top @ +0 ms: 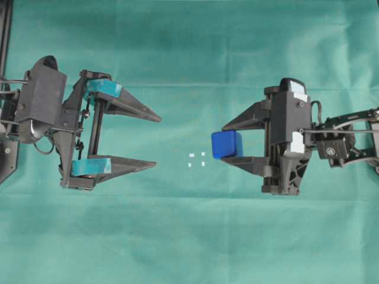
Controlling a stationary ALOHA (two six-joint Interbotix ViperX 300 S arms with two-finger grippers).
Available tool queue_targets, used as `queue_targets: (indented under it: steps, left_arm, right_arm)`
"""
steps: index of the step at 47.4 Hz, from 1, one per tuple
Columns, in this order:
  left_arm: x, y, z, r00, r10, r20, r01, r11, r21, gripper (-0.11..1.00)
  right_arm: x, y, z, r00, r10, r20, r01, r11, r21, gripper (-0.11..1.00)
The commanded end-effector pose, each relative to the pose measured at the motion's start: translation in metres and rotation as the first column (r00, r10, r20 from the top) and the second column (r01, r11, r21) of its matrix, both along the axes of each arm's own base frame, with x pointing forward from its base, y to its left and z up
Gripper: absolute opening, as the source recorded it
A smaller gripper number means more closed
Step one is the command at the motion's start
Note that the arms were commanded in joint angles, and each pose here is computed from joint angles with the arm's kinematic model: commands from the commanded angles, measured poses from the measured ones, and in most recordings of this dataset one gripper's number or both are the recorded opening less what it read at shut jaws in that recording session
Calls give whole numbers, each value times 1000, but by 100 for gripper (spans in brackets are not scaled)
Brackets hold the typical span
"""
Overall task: Handover the blue block to the right arm after grasping it with the left arm, then place it in the designated position.
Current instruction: 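Carry the cube with the right gripper toward the white marker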
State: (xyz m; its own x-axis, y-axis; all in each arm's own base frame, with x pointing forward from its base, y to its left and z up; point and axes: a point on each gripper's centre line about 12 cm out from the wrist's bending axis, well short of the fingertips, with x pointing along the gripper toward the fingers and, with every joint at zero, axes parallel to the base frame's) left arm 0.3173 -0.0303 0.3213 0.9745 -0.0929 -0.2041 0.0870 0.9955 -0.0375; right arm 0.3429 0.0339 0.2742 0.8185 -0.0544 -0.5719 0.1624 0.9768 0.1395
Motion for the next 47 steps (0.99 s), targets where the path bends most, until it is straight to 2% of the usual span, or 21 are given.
queue_targets:
  steps: [1, 35, 47]
  left_arm:
    - [1, -1, 11, 1000, -3, 29, 3, 1000, -4, 100]
    - [1, -1, 12, 999, -3, 32, 3, 1000, -5, 100]
    - [1, -1, 12, 999, -3, 32, 3, 1000, -5, 100]
  right_arm:
    - [3, 2, 13, 999, 2, 32, -2, 1000, 6, 61]
    - [3, 2, 13, 1000, 2, 31, -3, 1000, 5, 61]
    - [9, 3, 1, 1000, 2, -3, -2, 1000, 2, 61]
